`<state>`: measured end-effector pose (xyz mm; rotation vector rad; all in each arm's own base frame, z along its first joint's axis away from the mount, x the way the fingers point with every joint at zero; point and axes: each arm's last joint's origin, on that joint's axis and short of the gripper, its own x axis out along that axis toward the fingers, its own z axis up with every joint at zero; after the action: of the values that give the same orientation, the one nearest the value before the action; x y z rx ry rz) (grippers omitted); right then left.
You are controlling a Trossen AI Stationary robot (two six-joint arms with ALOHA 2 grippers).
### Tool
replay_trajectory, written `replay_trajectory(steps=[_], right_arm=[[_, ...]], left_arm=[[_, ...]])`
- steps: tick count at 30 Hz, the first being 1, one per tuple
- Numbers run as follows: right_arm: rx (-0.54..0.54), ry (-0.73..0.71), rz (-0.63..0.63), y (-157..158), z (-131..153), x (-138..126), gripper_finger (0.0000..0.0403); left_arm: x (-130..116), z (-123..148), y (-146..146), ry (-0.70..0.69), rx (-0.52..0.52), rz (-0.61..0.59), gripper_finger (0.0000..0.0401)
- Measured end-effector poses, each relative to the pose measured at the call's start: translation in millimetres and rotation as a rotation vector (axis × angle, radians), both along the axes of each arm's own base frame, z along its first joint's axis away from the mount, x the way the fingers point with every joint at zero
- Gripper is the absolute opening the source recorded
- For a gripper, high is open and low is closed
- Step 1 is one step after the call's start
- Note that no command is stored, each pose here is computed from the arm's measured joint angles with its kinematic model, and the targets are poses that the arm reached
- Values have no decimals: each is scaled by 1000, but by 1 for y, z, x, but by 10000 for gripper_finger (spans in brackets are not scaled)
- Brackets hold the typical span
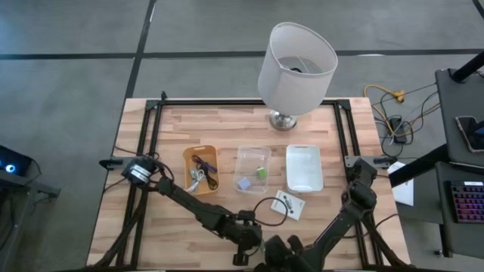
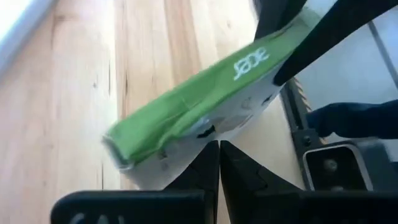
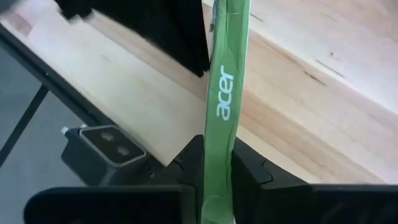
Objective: Pick and place items into bin
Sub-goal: Put the bottom white card reader box into the white bin
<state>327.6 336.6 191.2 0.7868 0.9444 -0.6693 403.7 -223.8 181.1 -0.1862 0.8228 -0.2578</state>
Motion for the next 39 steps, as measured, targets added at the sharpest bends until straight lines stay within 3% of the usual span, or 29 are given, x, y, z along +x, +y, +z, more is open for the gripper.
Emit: replay_trajectory(steps=[5,12,20,27,35,39], right_arm=[[9,-3,-27,5,7,-12,36],[-17,-34,-206,1,37,-47,35],[-84,-1,-329,-31,75,-64,34],[-131,-4,-401,-93,102,-79,35],[-174,43,-478,-192,116,-108,40],[-139,66,-478,-227,113,-115,39]], left_arm=[[-1,4,6,8,38,35,0],[-10,4,11,83,94,91,0],[-32,57,24,-34,45,169,0],[-63,80,44,-63,-27,251,0],[-92,73,60,-80,-61,309,0],[-97,67,63,-75,-77,325,0]])
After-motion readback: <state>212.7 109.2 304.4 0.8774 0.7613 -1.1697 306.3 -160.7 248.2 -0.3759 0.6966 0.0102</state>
